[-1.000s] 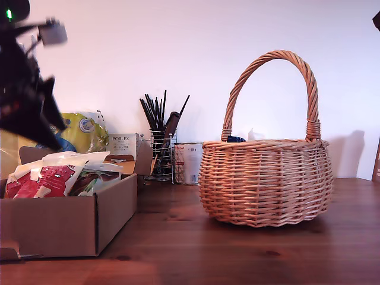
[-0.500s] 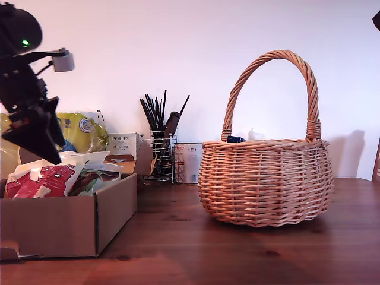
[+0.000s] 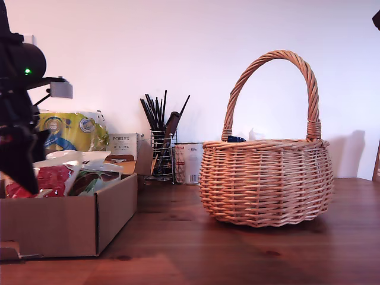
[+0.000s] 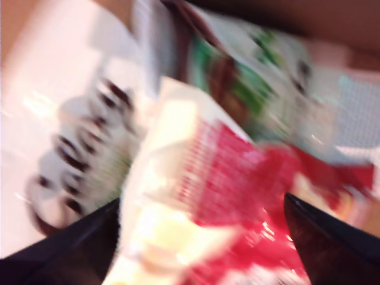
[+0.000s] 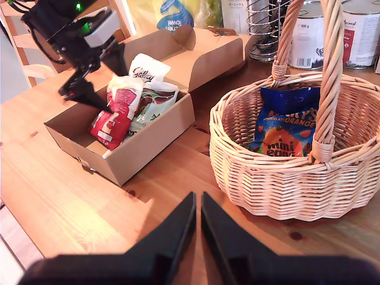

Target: Move the bags of Easter eggs from the cardboard box on the left into the woven basket on the right side.

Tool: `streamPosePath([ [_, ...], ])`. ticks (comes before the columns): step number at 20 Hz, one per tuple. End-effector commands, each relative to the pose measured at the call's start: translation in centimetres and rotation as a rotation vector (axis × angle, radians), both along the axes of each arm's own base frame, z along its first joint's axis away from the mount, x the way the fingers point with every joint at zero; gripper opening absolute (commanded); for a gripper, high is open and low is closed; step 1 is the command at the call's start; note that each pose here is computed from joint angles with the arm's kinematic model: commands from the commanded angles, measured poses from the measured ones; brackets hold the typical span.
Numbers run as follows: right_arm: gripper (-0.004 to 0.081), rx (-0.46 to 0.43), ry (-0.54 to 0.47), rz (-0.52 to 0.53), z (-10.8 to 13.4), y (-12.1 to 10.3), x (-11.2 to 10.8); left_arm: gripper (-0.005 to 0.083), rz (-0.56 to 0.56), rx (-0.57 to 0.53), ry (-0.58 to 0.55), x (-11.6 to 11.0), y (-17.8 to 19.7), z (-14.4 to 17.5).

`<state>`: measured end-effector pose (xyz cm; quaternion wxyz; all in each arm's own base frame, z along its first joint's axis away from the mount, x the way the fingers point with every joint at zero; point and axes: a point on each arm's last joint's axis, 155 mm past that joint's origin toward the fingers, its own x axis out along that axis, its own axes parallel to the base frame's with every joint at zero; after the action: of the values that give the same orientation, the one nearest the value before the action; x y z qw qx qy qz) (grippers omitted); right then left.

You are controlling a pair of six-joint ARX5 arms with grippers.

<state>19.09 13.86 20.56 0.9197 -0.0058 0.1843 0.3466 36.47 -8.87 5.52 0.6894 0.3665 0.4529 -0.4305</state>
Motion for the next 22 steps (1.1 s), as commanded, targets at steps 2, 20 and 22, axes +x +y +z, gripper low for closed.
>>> streamPosePath([
  [2, -0.0012, 0.008, -0.025, 0.008, 0.9, 0.2, 0.1, 0.0778, 0.022, 0.022, 0.12, -2.4, -0.1, -0.9],
  [20, -0.0012, 0.009, -0.028, 0.007, 1.0, 0.2, 0.1, 0.042, 0.143, 0.01, 0.282, -4.9, -1.0, -2.5],
  [22, -0.0012, 0.009, -0.029, 0.007, 1.0, 0.2, 0.1, 0.0308, 0.146, 0.004, 0.283, -4.9, -1.1, -2.5],
])
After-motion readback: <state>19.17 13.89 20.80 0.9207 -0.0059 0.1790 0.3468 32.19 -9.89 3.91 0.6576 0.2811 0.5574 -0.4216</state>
